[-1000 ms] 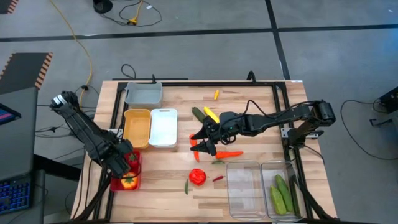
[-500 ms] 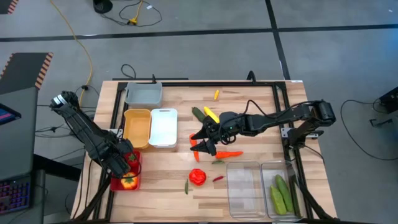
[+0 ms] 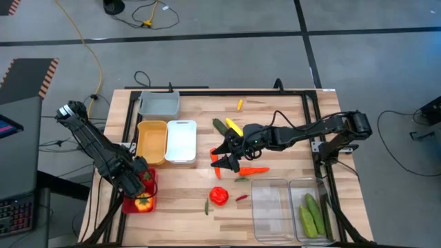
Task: Sort produce into baskets
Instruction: Put the red tomato into the red bin
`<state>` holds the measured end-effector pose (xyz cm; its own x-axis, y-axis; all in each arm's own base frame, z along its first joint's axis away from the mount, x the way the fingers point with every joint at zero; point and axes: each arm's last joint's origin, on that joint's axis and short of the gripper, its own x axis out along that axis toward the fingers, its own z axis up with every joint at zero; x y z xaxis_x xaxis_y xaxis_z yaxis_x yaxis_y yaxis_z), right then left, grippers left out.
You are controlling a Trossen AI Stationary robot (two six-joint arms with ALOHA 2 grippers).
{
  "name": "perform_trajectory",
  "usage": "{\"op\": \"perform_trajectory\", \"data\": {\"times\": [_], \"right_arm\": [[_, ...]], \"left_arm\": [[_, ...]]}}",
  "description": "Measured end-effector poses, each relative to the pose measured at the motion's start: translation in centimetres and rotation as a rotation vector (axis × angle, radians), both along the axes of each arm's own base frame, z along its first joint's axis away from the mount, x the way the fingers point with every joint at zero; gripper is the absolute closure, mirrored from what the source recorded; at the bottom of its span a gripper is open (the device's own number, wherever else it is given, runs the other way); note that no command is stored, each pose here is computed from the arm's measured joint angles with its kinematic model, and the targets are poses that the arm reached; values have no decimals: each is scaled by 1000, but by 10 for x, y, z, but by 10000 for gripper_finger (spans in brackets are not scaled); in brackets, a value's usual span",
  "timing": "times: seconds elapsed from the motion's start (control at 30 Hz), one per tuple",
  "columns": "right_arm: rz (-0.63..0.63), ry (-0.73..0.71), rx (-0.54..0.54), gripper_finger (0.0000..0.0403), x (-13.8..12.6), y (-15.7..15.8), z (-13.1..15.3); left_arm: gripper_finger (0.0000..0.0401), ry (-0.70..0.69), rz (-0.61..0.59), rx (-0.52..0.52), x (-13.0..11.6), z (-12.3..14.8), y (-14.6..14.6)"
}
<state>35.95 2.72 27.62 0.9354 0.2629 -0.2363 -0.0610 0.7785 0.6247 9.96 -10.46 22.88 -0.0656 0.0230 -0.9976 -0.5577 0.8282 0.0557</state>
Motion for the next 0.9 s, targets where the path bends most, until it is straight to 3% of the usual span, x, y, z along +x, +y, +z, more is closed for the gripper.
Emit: {"op": "perform_trajectory", "data": {"times": [0.43, 0.73, 0.9], "right_arm": [[0, 0, 0, 26, 0, 0, 0], [0, 0, 0, 26, 0, 0, 0], [0, 0, 0, 26, 0, 0, 0]], "left_arm": [[110, -17, 3, 17, 0, 0, 1], [40, -5, 4, 7, 0, 0, 0], [27, 42, 23, -31, -2, 0, -1]]}}
